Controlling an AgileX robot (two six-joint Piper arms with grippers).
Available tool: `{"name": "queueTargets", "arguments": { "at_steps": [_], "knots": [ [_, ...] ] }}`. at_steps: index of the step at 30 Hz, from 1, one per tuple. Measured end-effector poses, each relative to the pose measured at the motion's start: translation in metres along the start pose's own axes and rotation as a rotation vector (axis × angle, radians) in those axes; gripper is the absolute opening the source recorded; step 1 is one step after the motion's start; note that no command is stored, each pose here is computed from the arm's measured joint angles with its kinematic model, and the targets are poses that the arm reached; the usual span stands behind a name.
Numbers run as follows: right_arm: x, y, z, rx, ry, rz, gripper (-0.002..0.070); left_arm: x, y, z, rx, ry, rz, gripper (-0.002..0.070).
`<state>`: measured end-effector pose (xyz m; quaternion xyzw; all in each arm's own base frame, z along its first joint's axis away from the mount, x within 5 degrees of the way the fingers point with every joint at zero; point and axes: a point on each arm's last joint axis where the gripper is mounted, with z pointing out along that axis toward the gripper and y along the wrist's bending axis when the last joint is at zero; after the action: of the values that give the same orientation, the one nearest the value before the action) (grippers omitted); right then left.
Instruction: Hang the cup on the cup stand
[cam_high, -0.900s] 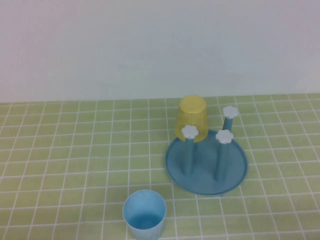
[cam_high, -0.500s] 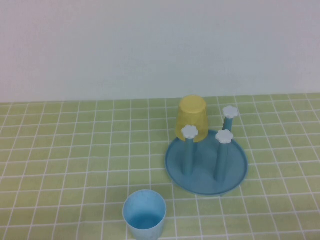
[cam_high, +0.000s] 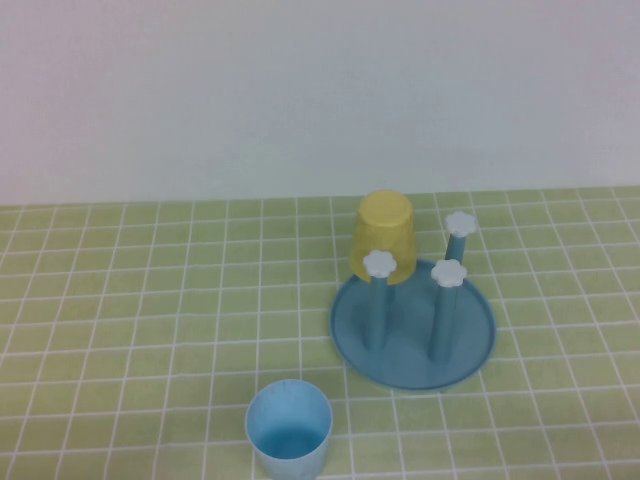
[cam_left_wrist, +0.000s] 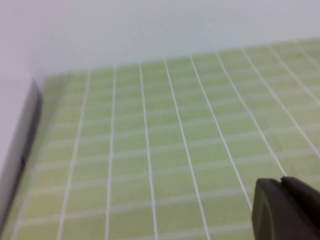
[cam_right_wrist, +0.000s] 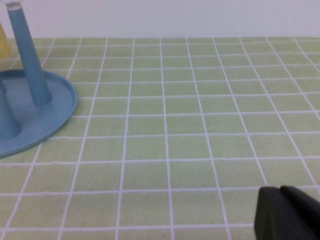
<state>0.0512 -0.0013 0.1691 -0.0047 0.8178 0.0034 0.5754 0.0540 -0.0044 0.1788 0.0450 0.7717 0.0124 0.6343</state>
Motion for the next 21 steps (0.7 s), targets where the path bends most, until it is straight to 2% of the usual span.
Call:
{"name": "queueTargets", "arguments": {
  "at_steps": [4,10,16,21],
  "knots": [
    [-0.003,0.001,0.001,-0.007,-0.055,-0.004,-0.0001,-0.013,0.004,-0.001,-0.048,-0.149,0.000,0.0000],
    [-0.027,0.004,-0.004,-0.042,-0.317,-0.006,-0.0001,-0.032,0.010,-0.006,-0.116,-0.356,0.009,0.0000],
    [-0.050,0.007,-0.016,-0.081,-0.608,-0.008,-0.0001,-0.034,0.011,-0.007,-0.126,-0.385,0.011,0.0000],
    [-0.057,0.008,-0.021,-0.093,-0.698,-0.008,-0.0001,-0.040,0.013,-0.010,-0.147,-0.462,-0.004,0.0000]
  ]
}}
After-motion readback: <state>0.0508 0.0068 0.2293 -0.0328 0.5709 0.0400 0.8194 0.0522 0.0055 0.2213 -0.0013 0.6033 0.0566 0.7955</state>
